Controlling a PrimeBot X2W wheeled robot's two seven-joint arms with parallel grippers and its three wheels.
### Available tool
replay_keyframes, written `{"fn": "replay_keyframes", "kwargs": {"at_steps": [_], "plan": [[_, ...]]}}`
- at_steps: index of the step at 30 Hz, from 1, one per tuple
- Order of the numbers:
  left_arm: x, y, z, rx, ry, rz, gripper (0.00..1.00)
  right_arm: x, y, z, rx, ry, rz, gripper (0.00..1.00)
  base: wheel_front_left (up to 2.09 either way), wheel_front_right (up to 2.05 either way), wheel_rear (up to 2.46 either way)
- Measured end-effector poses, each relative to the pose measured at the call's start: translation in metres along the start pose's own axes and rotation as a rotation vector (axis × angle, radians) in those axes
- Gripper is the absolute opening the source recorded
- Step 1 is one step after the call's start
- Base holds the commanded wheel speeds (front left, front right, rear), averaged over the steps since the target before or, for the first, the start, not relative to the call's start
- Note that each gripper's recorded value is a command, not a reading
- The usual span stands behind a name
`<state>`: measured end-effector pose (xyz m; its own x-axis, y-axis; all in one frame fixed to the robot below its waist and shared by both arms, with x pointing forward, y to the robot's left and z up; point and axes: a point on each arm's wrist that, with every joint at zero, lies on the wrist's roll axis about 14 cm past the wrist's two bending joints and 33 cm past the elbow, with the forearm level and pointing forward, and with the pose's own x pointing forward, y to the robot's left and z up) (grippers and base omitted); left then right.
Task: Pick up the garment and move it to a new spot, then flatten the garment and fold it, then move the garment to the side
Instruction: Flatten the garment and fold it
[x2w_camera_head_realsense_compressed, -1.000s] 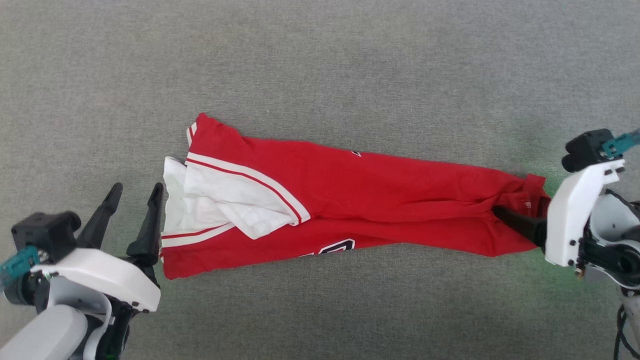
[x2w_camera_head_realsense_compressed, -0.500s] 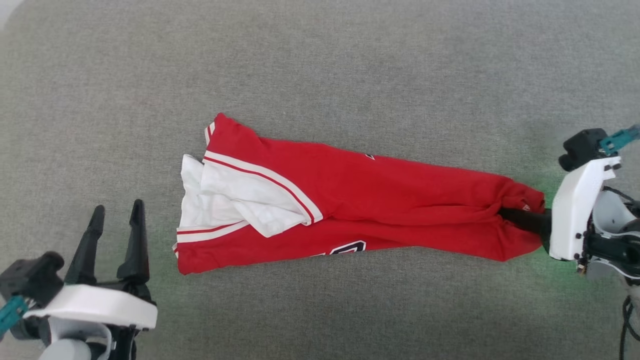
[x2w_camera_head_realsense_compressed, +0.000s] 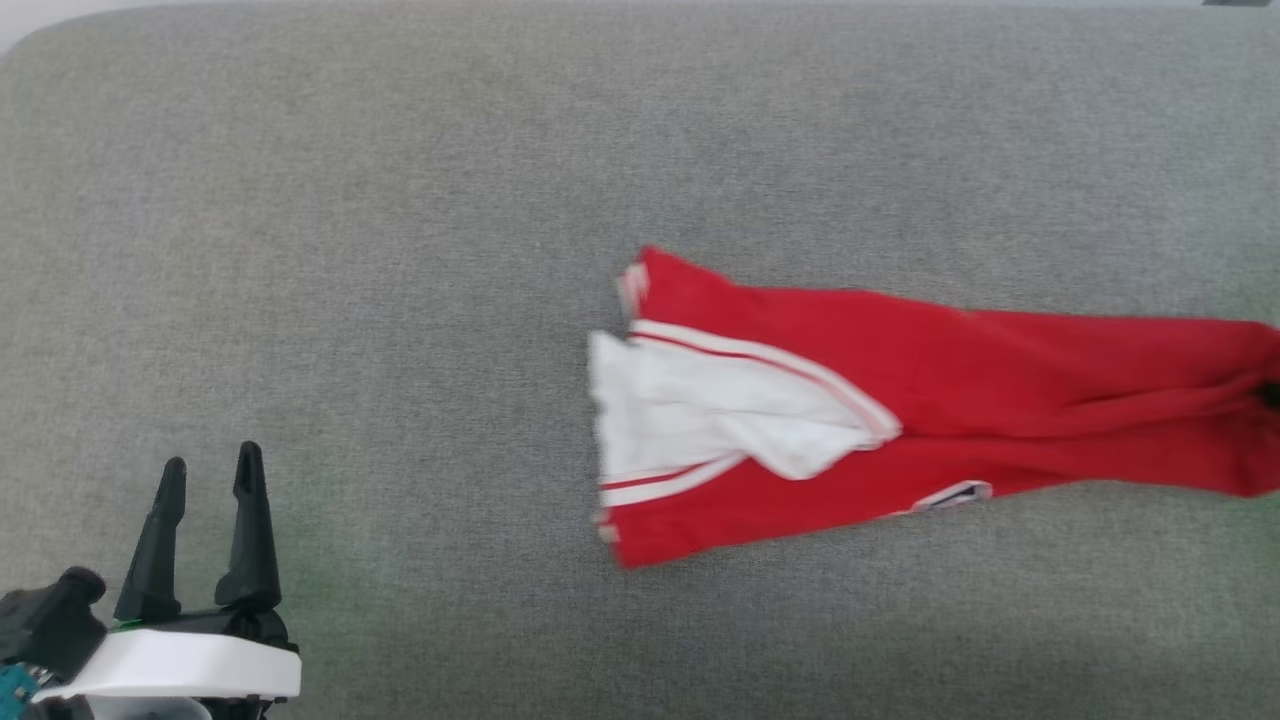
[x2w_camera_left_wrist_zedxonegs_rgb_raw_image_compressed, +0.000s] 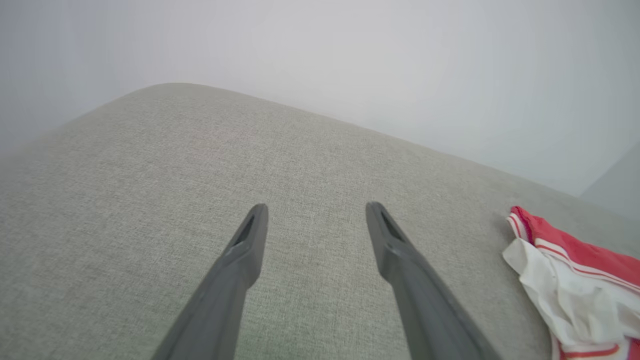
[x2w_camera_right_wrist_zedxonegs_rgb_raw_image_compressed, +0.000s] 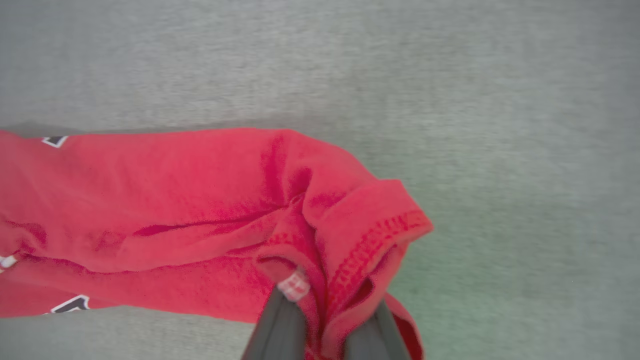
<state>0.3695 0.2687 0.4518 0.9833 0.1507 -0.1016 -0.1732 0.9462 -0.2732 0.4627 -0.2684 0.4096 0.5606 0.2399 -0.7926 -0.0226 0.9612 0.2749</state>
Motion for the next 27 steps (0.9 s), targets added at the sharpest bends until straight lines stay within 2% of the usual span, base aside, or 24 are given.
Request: {"fn": "replay_keyframes", "kwargs": {"at_steps": [6,10,19,26,27], "plan": [[0.001,-0.002,-0.005,-0.018,-0.004,0.003,1.00,-0.017,-0.046,0.009,0.016,-0.033,-0.150,0.00,0.00,0.00,0.00],[0.002,-0.006,-0.009,-0.023,0.002,-0.009,1.00,-0.019,-0.035,0.011,0.017,-0.036,-0.122,0.00,0.00,0.00,0.00],[0.000,-0.013,-0.008,-0.031,-0.004,-0.023,1.00,-0.024,0.057,0.020,-0.126,-0.096,0.118,0.00,0.00,0.00,0.00],[-0.007,-0.015,-0.005,-0.035,-0.010,-0.032,1.00,-0.011,0.147,0.006,-0.258,-0.072,0.318,0.00,0.00,0.00,0.00],[-0.011,-0.014,-0.005,-0.039,-0.007,-0.027,1.00,-0.005,0.173,0.001,-0.283,-0.057,0.375,0.00,0.00,0.00,0.00]]}}
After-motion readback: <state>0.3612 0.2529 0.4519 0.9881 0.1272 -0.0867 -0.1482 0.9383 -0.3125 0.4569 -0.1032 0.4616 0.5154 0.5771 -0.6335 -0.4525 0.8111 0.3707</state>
